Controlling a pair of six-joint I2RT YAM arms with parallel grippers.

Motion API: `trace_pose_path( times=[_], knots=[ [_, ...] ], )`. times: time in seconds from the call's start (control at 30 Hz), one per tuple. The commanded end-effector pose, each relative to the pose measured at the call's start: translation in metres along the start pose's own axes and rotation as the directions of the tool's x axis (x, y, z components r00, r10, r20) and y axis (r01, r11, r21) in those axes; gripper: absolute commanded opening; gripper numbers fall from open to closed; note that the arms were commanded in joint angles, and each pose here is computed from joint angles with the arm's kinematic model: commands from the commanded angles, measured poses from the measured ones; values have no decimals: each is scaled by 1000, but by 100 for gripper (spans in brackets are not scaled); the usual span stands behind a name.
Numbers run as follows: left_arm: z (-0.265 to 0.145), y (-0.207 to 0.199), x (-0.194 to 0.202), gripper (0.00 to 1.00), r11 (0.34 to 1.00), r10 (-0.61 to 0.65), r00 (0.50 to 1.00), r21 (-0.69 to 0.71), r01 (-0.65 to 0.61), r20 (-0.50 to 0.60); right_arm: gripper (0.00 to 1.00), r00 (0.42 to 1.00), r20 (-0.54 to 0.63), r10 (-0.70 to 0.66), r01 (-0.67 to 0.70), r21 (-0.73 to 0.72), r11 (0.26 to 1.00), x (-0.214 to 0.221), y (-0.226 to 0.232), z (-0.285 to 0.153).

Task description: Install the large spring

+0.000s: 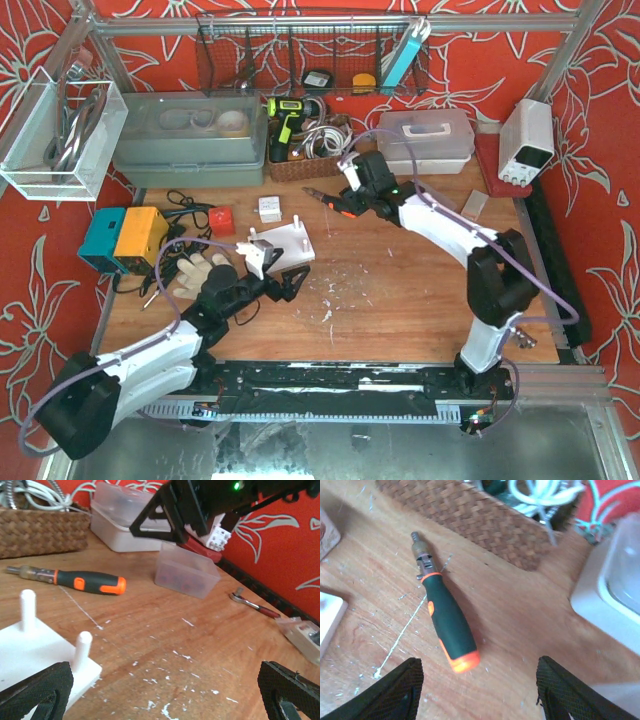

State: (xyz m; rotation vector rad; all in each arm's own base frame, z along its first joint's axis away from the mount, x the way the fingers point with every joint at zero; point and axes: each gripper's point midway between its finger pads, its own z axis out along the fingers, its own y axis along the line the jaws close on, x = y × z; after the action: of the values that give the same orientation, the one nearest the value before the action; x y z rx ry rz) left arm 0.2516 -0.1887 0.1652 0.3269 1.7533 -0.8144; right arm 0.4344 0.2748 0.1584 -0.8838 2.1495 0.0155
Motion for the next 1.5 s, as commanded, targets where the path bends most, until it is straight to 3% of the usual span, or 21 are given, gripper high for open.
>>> trace_pose_path(
  times=[0.0,0.13,0.23,0.33,0.47,1.0,1.47],
  knots=[
    [6,-28,-14,100,992,73,997,101,-76,34,65,935,-29,353,-345,153,926,28,-32,-28],
    [12,-30,-10,100,990,125,992,68,-125,10,63,835,-40,548,-517,280,809,65,-70,-61],
    [13,-33,-9,100,988,139,990,64,-139,10,59,728,-15,686,-629,383,676,99,-106,-80],
    [15,-34,-8,100,988,140,990,65,-140,8,52,635,11,772,-675,494,548,126,-133,-90],
    [15,-35,-9,100,988,143,990,60,-143,5,51,567,-15,824,-672,569,473,147,-141,-81],
    [11,-31,-14,100,989,145,989,35,-146,26,31,401,-61,914,-744,560,364,161,-150,-10],
    [15,-26,-11,100,990,141,990,7,-141,2,36,362,-167,917,-735,554,391,178,-135,12]
  ],
)
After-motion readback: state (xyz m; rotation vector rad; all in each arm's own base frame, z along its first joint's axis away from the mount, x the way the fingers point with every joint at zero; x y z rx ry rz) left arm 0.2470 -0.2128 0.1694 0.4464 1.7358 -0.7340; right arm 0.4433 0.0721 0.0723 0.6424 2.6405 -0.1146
